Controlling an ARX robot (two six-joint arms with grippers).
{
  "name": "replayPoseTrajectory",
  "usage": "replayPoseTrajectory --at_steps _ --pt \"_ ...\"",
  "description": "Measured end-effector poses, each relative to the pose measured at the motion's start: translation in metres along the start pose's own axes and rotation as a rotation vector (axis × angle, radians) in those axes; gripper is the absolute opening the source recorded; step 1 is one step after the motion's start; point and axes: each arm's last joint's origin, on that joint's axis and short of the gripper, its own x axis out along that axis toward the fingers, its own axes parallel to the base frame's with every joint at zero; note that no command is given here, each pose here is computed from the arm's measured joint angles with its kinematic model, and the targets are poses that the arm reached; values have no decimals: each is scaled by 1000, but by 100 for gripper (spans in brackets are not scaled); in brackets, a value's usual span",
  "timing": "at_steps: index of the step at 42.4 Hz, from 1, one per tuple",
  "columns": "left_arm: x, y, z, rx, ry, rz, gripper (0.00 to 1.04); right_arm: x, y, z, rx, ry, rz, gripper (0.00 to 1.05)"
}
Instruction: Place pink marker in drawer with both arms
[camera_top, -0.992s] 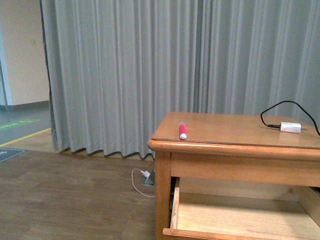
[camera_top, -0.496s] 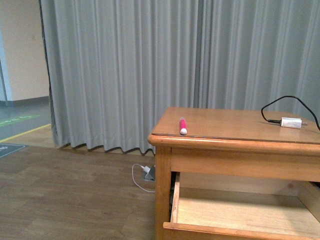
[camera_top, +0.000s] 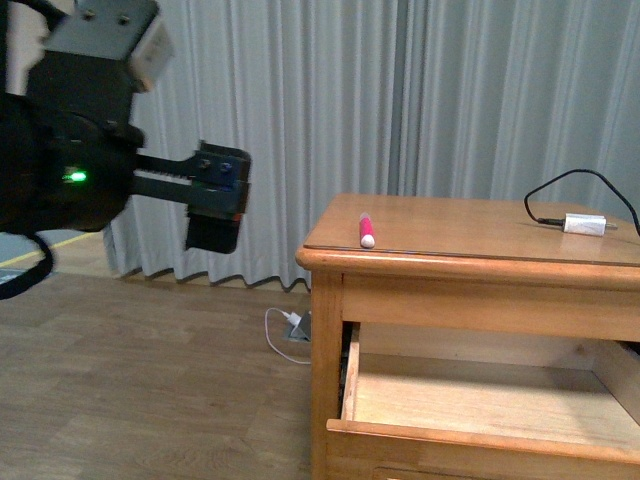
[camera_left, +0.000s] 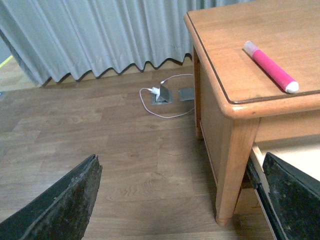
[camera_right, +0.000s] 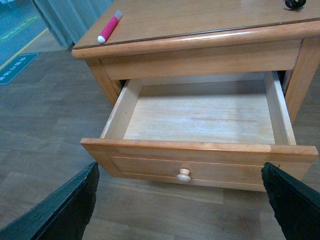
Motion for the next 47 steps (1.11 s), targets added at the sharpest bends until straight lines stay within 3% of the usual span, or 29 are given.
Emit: replayPoseTrajectory --at_steps 13,22,32,47 --pt "89 -44 28 7 56 -65 99 0 0 0 0 0 0 96" --pt "134 -78 45 -95 65 -155 99 0 0 0 0 0 0 96" --pt "171 -109 35 -122 172 -138 99 0 0 0 0 0 0 96" --pt "192 -120 25 -112 209 -118 99 0 0 0 0 0 0 96"
